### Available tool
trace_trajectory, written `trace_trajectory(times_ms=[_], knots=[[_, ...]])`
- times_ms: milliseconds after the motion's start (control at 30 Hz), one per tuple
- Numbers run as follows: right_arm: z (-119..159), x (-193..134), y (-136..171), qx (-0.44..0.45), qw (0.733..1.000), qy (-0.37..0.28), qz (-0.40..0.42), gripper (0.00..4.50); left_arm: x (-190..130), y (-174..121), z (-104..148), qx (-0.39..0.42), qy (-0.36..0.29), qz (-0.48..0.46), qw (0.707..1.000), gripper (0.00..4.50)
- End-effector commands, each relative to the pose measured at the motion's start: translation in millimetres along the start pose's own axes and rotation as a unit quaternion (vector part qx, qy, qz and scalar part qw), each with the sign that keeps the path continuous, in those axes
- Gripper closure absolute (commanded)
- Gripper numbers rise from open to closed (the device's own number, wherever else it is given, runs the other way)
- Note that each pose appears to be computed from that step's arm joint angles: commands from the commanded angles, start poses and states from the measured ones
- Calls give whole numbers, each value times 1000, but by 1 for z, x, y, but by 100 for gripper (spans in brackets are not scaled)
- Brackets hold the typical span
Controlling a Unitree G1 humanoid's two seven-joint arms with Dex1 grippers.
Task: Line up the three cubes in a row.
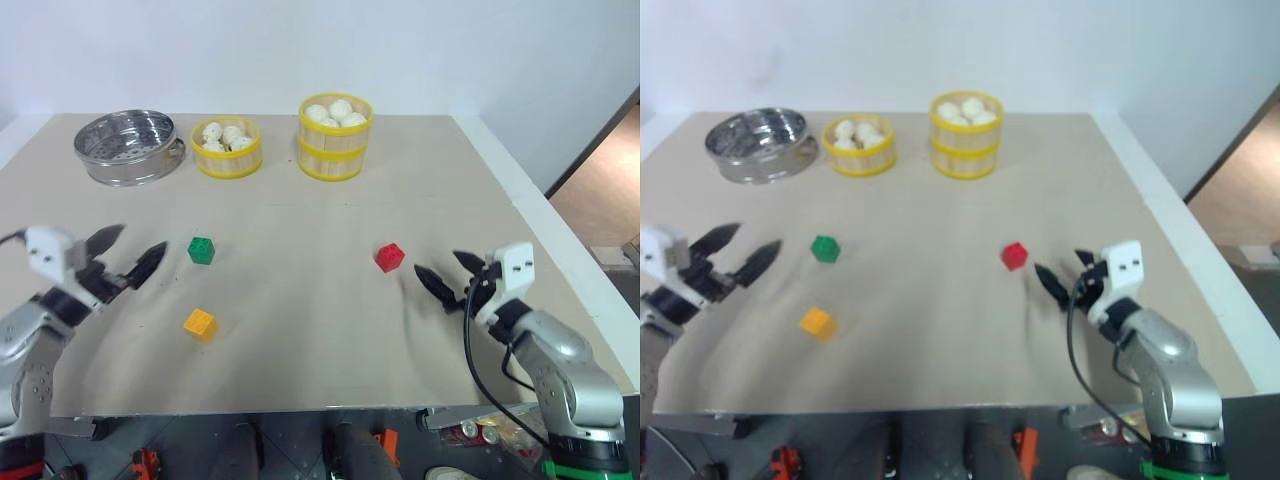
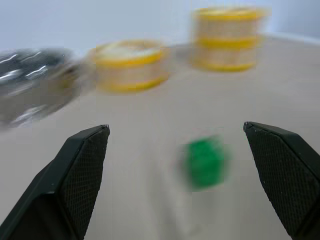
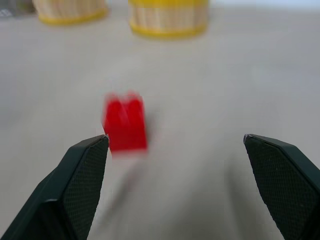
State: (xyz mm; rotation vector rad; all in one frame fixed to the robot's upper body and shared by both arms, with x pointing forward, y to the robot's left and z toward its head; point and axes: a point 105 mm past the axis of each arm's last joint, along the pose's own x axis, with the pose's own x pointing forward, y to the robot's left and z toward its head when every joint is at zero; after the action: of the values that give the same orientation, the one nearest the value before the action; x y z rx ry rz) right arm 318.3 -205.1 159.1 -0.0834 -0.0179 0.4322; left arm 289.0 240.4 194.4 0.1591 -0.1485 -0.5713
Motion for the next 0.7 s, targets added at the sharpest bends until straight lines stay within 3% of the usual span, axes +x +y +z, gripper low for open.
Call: trace_trajectory(times_ms=[33,300,633,700], knots=[[21,15,10,-17,1000,-15,9,0,13,-53,7,17,33,-158,987,5],[-1,46,24,-6,999,42,21,0,32,-107,-15,7,81,-323,943,5],[-29,52,24,-1,995,98,23,0,46,-115,-20,41,81,-361,928,5],[-35,51,25,7,994,104,25,58,45,-115,-21,44,84,-364,927,0]])
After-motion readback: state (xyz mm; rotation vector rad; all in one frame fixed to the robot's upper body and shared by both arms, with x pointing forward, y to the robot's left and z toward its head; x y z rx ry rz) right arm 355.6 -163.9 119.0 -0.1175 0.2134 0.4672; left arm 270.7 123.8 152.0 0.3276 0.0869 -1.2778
